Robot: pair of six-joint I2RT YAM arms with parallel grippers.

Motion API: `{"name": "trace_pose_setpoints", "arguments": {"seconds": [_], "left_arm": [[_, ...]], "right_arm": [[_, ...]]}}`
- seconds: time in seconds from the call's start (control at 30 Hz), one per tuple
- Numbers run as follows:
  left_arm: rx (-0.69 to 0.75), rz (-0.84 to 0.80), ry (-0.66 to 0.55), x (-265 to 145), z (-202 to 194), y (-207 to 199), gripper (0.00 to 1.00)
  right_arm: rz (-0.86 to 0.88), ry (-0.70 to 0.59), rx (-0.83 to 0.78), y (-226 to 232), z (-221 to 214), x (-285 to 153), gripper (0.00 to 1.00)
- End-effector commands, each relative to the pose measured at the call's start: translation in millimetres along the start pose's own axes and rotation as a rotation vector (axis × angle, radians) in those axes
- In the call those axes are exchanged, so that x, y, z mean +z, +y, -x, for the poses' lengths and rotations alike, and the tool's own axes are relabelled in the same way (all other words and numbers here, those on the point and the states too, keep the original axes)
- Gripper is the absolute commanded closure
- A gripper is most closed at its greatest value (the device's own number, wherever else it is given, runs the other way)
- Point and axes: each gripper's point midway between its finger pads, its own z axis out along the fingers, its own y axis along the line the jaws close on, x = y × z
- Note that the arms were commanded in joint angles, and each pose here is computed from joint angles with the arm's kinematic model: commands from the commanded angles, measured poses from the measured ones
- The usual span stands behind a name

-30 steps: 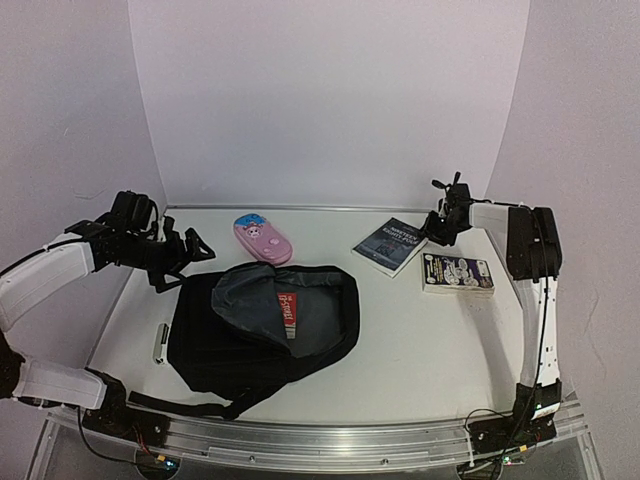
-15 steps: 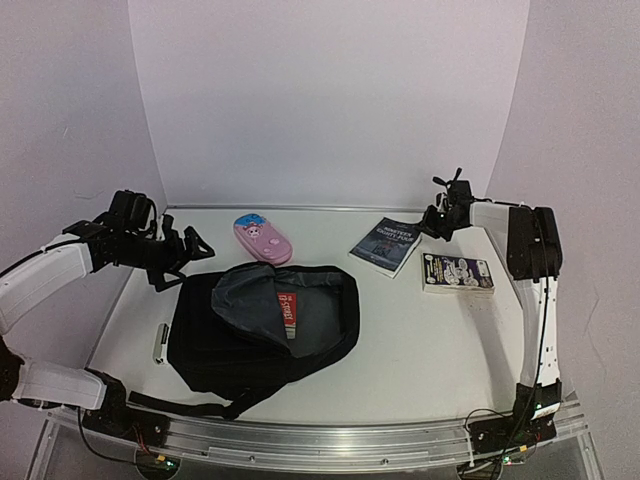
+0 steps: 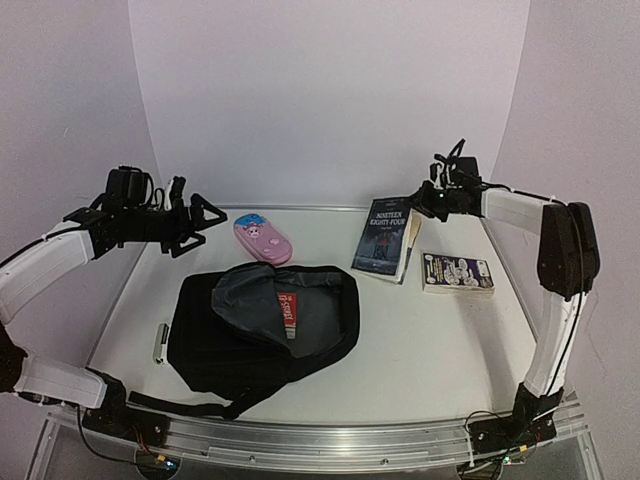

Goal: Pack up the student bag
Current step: Pick up the book from the center of the board.

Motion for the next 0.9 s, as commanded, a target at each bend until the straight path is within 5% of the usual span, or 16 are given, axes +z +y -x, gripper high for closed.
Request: {"name": "trace_pose_setpoints", "arguments": {"seconds": [0.0,0.57,0.87], "left_arm": [[0.168,-0.211,-0.041,-5,31,-58,0.05],[0.322,-0.451,0.058,44,22,-126,0.06],[0.335,-0.493,0.099,57,6,-130,0.04]], "right_arm": [[0.189,-0.206,-0.116,98,51,-65,1.00],[0.647,-0.239,-0.254,326,4,-195,1.00],[0.860,-0.214,-0.235,386,-23,-237,1.00]]}}
